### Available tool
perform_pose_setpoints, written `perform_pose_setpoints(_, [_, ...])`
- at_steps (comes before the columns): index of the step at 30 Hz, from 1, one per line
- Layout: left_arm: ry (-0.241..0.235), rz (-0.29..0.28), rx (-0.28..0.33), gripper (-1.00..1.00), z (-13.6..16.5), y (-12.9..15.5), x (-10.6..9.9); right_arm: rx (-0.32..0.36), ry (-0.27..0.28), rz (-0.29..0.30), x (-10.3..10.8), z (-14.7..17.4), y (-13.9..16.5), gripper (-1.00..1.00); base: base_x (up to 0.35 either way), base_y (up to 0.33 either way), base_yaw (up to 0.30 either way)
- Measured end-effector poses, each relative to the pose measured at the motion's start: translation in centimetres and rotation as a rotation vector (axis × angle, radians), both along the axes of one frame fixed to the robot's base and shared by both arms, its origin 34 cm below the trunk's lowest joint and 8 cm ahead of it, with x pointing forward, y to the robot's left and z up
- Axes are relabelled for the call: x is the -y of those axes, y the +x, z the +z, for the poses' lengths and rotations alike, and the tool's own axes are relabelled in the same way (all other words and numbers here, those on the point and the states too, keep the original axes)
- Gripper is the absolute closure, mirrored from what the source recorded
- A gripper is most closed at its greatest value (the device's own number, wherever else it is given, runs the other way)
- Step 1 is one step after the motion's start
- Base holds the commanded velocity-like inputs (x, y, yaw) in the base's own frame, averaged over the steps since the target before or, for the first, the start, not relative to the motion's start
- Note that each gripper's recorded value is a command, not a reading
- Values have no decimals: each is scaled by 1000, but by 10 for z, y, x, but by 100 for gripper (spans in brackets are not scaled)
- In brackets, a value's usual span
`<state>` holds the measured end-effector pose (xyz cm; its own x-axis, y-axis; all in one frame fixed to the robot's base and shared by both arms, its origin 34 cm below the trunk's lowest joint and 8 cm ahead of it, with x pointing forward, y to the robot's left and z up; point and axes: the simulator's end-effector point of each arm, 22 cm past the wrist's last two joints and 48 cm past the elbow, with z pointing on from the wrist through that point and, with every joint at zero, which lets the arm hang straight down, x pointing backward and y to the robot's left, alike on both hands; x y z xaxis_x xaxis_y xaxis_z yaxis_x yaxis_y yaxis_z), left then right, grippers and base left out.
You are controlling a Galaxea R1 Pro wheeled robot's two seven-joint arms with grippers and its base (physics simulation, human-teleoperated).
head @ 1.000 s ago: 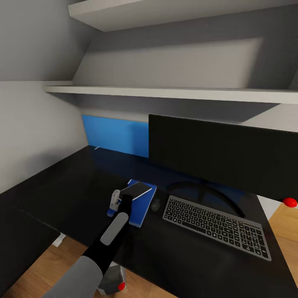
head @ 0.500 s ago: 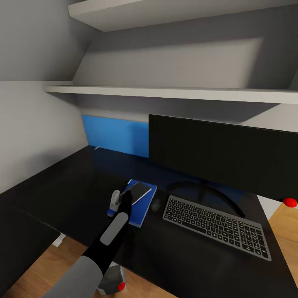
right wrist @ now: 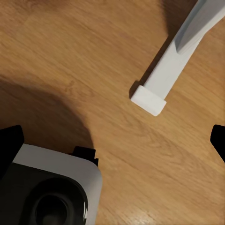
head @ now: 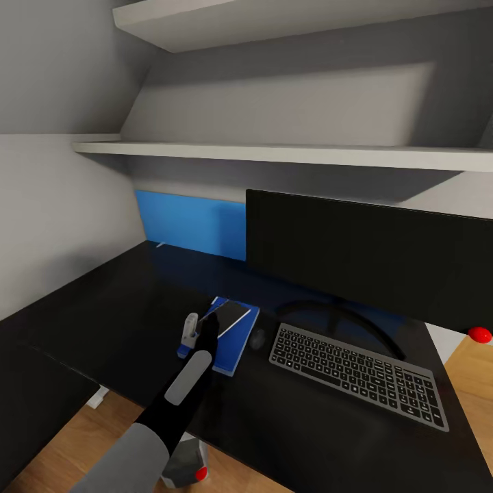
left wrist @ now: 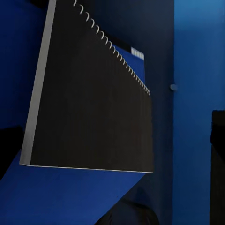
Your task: In the bedroom, organize the workspace by keeping the computer under the desk, ensuring the monitor is on the desk, placing the keyboard on the desk next to the monitor, placing the mouse on the desk next to the keyboard, moving the folder from the swivel chair onto the desk next to the mouse, stacking the notebook on top of the folder with the pen on top of the notebook, and positioning the swivel chair next to the desk.
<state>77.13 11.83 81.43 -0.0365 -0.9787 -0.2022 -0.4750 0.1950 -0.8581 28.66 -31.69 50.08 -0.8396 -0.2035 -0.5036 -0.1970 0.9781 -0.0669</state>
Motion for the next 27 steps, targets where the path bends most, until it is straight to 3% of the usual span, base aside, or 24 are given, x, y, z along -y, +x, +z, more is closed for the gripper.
perform_pose_setpoints(12, [-9, 1, -6, -100, -7, -9, -1, -1, -1, -2, 0, 0, 0, -100, 0, 0, 0])
perform_pose_setpoints(27, [-116, -19, 46, -100, 54, -45, 22, -2, -3, -5, 1, 0, -1, -100, 0, 0, 0])
